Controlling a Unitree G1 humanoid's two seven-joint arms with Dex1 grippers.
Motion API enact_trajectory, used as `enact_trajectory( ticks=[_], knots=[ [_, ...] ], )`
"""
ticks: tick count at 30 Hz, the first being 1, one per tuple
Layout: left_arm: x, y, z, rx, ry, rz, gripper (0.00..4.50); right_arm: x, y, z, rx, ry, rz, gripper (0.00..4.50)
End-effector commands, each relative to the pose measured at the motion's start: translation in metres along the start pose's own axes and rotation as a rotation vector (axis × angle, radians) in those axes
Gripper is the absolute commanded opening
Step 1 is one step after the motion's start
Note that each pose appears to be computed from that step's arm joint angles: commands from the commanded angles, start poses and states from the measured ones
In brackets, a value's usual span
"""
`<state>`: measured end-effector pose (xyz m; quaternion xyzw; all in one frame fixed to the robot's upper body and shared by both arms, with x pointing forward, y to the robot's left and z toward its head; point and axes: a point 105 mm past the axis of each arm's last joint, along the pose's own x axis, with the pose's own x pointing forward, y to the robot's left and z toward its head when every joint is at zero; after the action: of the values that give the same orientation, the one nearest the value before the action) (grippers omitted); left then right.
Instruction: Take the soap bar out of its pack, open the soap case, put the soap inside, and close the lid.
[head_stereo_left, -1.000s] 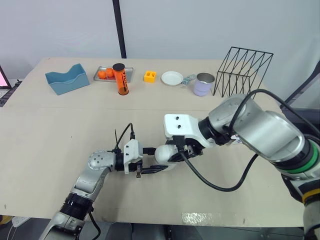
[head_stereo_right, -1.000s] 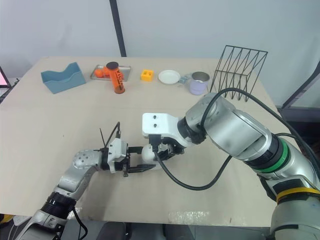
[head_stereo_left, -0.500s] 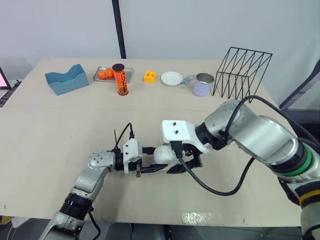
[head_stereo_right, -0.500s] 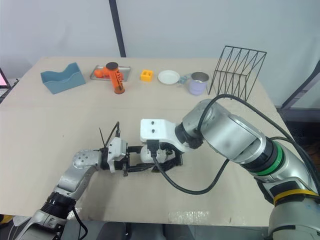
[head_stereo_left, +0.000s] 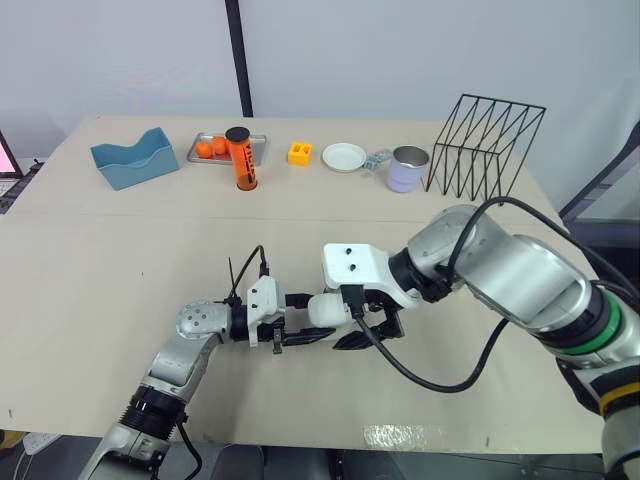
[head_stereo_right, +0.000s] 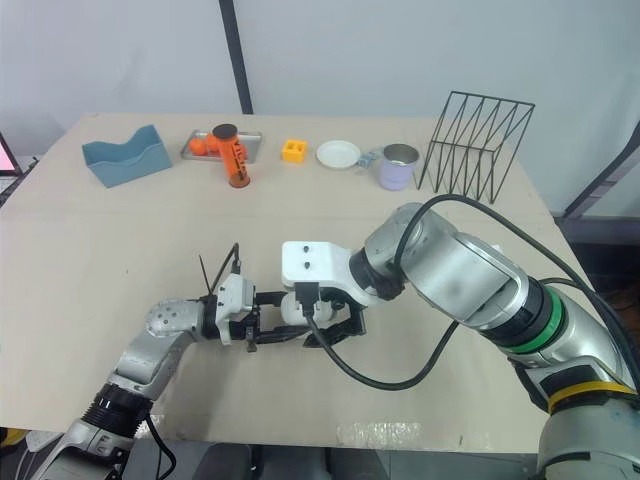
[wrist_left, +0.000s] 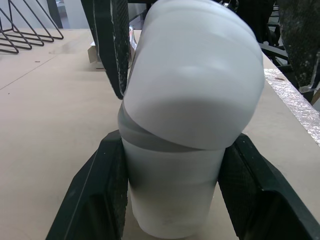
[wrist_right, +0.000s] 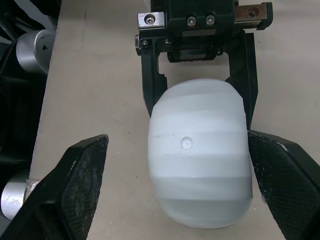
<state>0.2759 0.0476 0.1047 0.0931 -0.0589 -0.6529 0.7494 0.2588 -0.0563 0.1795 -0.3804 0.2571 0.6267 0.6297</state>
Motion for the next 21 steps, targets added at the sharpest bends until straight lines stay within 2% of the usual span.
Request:
enact_trajectory(
  ticks=[1, 12, 21],
  knots=[
    [-0.001, 0.001, -0.002, 0.0, 0.017, 0.014, 2.02, -0.005, -0.005, -0.007, 0.023, 0.008, -0.016, 4.46],
    [-0.003, -0.002, -0.003, -0.008, 0.023, 0.001, 2.02, -0.017, -0.011, -0.011, 0.053, -0.039, -0.062, 4.46],
    [-0.005, -0.002, -0.003, -0.008, 0.029, 0.003, 2.02, -0.043, -0.013, -0.045, 0.132, -0.046, -0.128, 4.46]
  ],
)
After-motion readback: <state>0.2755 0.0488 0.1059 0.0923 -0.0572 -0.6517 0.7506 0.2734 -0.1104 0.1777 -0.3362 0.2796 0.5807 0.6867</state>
